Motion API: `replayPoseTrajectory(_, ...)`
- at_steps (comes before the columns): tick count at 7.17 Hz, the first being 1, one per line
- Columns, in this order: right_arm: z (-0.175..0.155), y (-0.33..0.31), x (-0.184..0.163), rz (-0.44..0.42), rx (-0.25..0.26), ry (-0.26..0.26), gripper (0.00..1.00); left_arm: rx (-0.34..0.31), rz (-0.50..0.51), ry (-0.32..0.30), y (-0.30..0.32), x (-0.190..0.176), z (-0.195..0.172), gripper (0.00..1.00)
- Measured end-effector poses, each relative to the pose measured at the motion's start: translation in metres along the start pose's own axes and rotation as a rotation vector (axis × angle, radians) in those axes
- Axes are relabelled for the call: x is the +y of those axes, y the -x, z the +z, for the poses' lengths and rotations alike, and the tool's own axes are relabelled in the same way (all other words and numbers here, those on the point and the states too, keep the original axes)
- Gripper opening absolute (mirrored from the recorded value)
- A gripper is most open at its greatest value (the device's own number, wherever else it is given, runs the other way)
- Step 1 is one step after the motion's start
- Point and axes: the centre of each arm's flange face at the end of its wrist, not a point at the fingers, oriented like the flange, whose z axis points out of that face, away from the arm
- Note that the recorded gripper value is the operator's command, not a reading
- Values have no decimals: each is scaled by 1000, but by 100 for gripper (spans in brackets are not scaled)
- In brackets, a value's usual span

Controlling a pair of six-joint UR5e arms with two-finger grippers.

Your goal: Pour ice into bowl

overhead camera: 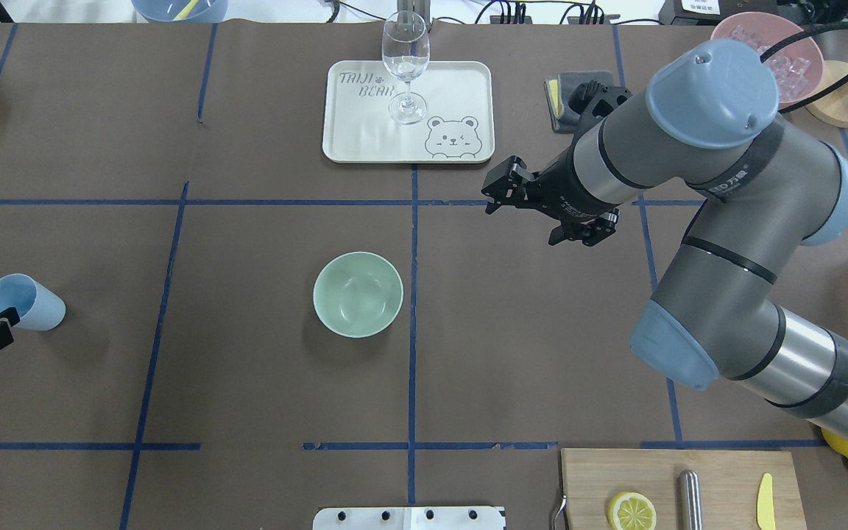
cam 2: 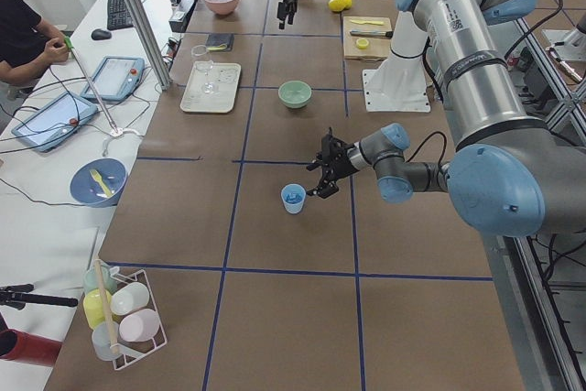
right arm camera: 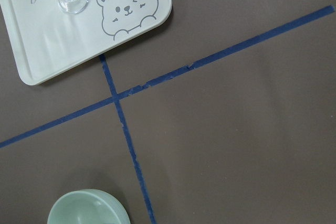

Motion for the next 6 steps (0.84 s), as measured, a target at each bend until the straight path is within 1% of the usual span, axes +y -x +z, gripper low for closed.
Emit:
replayPoseTrajectory(1, 0, 1, 1, -1, -2, 0, 100, -10, -16, -85, 15, 18, 7, 99)
replayPoseTrajectory(2, 0, 2, 2, -3, -3, 1, 100, 4, -36, -131, 15, 29, 10, 99)
replayPoseTrajectory(3, 1, 2, 3, -4, -2, 3, 100, 29, -49, -156, 4, 39, 11, 99)
replayPoseTrajectory(4, 1, 2, 3, -5, -2, 4, 100, 49, -41, -183, -5, 49, 12, 99)
replayPoseTrajectory(6, 2, 2, 4, -6, -2, 5, 100, 54, 0, -218, -6, 72, 22, 99)
